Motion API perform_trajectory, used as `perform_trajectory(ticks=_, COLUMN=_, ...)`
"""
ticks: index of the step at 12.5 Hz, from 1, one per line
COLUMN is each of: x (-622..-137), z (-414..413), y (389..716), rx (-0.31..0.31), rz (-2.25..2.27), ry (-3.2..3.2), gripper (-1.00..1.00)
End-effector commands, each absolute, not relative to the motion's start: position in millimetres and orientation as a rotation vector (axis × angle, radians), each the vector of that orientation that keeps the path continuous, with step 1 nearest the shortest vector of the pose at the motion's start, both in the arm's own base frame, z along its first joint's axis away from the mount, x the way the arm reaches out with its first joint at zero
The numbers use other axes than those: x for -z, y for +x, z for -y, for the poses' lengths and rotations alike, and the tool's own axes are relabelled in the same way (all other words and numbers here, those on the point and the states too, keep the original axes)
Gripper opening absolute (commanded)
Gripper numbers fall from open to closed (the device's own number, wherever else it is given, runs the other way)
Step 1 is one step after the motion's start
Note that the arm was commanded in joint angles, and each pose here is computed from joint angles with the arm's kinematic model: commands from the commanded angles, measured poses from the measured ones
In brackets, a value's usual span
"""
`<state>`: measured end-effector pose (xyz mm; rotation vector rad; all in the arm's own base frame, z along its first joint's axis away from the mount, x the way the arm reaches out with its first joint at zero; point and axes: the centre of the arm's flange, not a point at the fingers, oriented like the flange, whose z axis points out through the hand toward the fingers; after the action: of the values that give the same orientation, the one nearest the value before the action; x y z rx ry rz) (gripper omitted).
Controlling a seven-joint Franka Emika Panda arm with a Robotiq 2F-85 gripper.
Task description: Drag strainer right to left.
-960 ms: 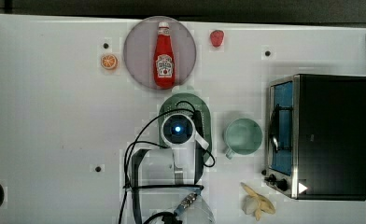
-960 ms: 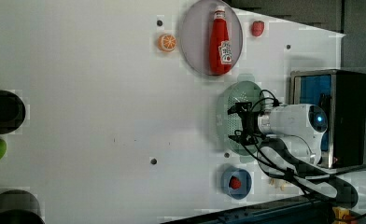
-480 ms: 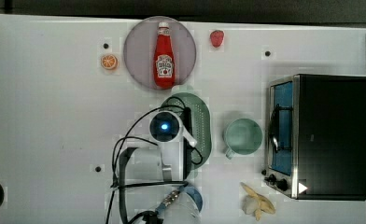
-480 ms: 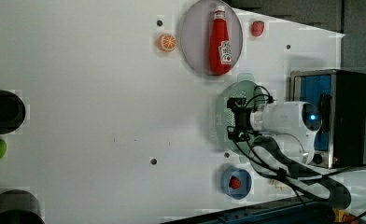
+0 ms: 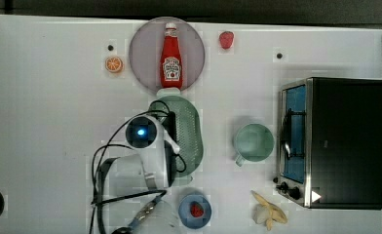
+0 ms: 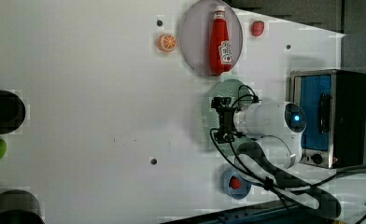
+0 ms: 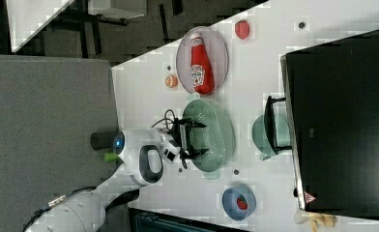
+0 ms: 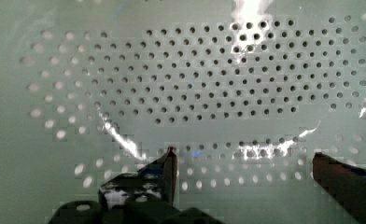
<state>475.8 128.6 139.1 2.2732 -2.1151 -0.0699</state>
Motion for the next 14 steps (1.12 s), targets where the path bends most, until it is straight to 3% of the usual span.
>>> perform_trajectory(ticks=1, x=-143.3, z=-179.5, y=470.2, rx=0.069, rz=2.135, ry=2.275, gripper=1.00)
perform_trajectory(ticks=8, x=-143.2, z=-244.9, y=473.0, rx=0.139, rz=2.136, ry=2.291, gripper=1.00)
perform_trajectory(ticks=14, x=-146.0, z=-297.5, y=470.5, rx=0.136, rz=2.169, ry=2.274, gripper=1.00)
